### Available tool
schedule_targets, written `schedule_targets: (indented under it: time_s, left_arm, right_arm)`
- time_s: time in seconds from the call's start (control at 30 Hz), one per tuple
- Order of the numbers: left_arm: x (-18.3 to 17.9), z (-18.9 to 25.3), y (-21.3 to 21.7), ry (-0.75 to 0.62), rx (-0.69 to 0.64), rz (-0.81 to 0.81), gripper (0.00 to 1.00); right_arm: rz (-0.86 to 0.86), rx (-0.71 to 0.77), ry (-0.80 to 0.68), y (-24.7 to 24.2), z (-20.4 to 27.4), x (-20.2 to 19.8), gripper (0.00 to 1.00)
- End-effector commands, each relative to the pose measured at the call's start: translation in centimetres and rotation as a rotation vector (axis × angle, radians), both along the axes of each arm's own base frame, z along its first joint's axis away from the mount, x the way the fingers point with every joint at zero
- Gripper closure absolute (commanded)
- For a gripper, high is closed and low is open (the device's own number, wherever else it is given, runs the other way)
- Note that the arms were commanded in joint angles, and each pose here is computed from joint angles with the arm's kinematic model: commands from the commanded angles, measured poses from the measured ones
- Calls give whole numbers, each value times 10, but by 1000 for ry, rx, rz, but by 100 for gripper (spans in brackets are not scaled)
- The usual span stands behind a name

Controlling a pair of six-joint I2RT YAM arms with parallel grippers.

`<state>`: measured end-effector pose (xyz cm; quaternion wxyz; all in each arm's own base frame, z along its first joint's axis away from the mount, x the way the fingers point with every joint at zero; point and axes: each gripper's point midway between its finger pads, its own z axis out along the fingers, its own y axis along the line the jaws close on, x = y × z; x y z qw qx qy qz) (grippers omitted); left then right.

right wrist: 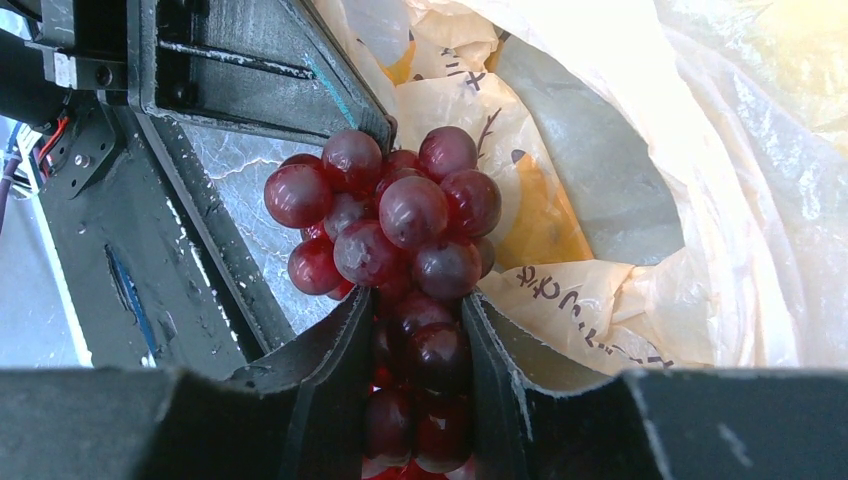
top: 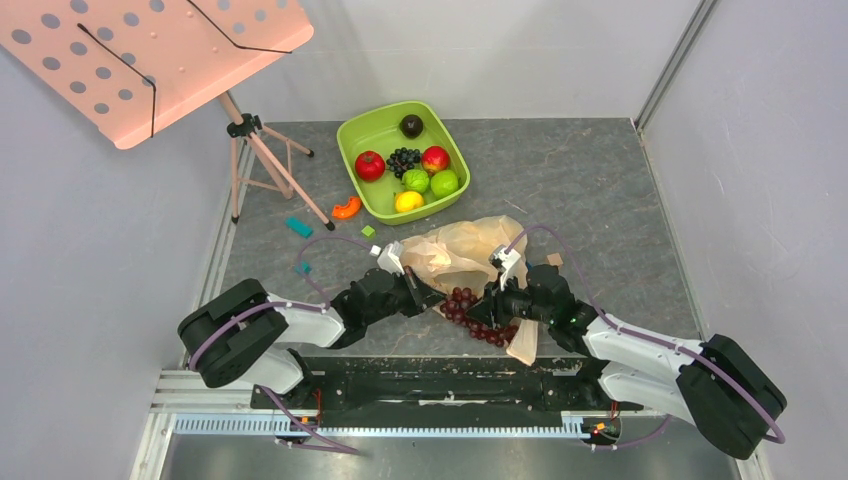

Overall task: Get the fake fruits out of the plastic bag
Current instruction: Take out the fake fruit from the plastic bag.

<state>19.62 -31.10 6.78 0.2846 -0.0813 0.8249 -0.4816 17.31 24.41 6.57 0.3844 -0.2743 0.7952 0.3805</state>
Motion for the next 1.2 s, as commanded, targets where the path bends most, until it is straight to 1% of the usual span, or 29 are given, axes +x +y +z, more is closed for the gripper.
schedule_targets:
  time_s: [0.0, 0.03, 0.07, 0.23, 0.27, 0.37, 0.47, 0.6, 0.77, 1.0, 1.17]
  left_arm:
    - [5, 17, -2, -29, -53, 18, 98]
    - [6, 18, -2, -39, -42, 19, 98]
    - [8, 19, -1, -46, -28, 21, 98]
    - [15, 34, 2, -117, 50, 10, 98]
    - [20, 38, 4, -138, 69, 33, 98]
    - [25, 46, 7, -178, 118, 32, 98]
    - [29, 56, 3, -210, 135, 18, 98]
    - [32, 70, -2, -244, 146, -3, 98]
    - [31, 93, -7, -294, 153, -50, 98]
    - [22, 131, -12, -345, 128, -119, 98]
    - [5, 162, -17, -377, 99, -208, 98]
  right_arm:
    - [3, 60, -59, 8, 19, 6, 64]
    - [1, 57, -63, 7, 20, 6, 63]
    - [-4, 47, -63, 6, 18, 7, 59]
    - [-49, 13, -87, -2, 19, 13, 33]
    - [-59, 7, -89, -4, 19, 14, 29]
    - [-67, 7, -103, -6, 23, 15, 19]
    - [-83, 6, -114, -8, 27, 17, 11]
    - [-149, 9, -129, -14, 34, 25, 8]
    - [-296, -64, -110, -33, 27, 41, 4]
    - [-366, -90, -73, -40, 20, 47, 8]
    - [-391, -101, -65, -42, 19, 51, 9]
